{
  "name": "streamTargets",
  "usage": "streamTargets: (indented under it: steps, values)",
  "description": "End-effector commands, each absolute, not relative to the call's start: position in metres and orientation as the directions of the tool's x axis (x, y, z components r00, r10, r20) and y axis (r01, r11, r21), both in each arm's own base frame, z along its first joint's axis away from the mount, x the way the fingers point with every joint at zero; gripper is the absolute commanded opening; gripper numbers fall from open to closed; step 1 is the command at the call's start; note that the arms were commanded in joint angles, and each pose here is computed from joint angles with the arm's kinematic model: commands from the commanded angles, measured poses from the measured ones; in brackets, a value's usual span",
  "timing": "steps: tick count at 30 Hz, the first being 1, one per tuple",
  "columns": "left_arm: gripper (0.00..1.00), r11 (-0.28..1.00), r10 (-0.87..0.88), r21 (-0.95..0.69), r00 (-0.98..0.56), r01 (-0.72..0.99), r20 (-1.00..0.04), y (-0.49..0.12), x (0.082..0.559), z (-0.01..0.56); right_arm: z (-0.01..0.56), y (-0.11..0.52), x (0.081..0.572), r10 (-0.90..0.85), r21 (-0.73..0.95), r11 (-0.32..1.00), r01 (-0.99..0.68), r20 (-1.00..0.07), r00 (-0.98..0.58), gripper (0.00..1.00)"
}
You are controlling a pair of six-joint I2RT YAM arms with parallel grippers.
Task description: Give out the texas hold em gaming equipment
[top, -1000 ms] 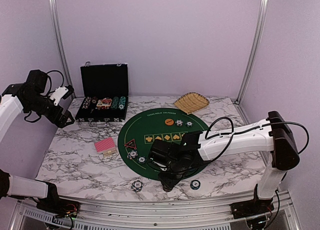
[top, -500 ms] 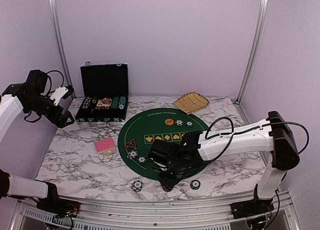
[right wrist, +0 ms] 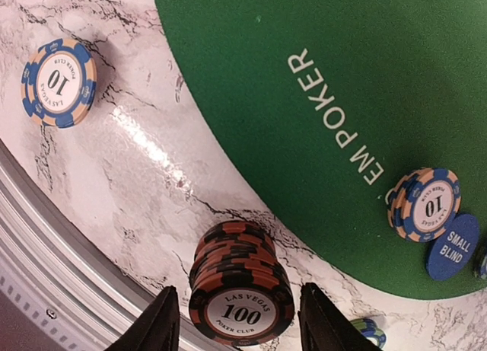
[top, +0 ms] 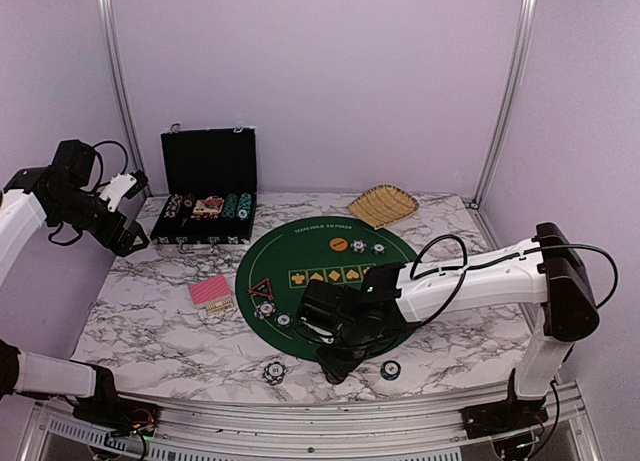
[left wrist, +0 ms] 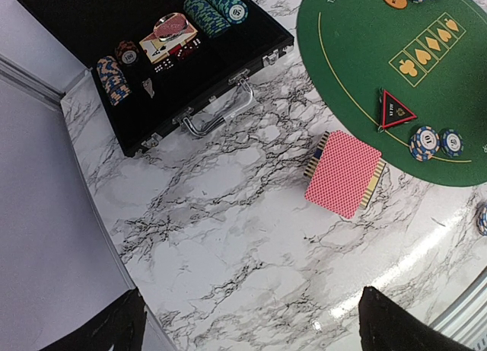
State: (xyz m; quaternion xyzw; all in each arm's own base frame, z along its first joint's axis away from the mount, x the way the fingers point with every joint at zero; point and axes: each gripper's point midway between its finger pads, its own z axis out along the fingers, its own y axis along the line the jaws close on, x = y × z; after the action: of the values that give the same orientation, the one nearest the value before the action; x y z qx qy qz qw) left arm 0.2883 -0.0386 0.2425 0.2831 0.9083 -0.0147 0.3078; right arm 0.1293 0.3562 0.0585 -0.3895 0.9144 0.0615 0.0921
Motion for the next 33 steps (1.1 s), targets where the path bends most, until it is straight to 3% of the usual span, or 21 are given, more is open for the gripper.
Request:
streamTargets:
  steps: [1, 8, 16, 24, 33]
  values:
    - [0.99, 0.831, 0.515, 0.147, -0.643, 0.536, -0.566, -0.040, 0.282, 0.245, 0.059, 0.357, 0.127, -0.709, 0.040, 0.680, -0.732, -0.217, -0.671, 0.51]
    - [0.99, 0.833, 0.512, 0.146, -0.644, 0.534, -0.568, -0.040, 0.283, 0.246, 0.059, 0.357, 0.127, -0.710, 0.041, 0.679, -0.733, -0.217, -0.670, 0.45]
    - [0.99, 0.832, 0.514, 0.150, -0.642, 0.534, -0.569, -0.040, 0.283, 0.248, 0.059, 0.356, 0.126, -0.716, 0.037, 0.674, -0.738, -0.212, -0.665, 0.30]
    - [0.99, 0.832, 0.516, 0.154, -0.640, 0.533, -0.570, -0.039, 0.283, 0.249, 0.059, 0.355, 0.128, -0.723, 0.021, 0.668, -0.743, -0.213, -0.657, 0.29]
    - [0.99, 0.831, 0.518, 0.161, -0.637, 0.532, -0.570, -0.039, 0.283, 0.250, 0.093, 0.367, 0.136, -0.707, 0.027, 0.672, -0.740, -0.275, -0.651, 0.11]
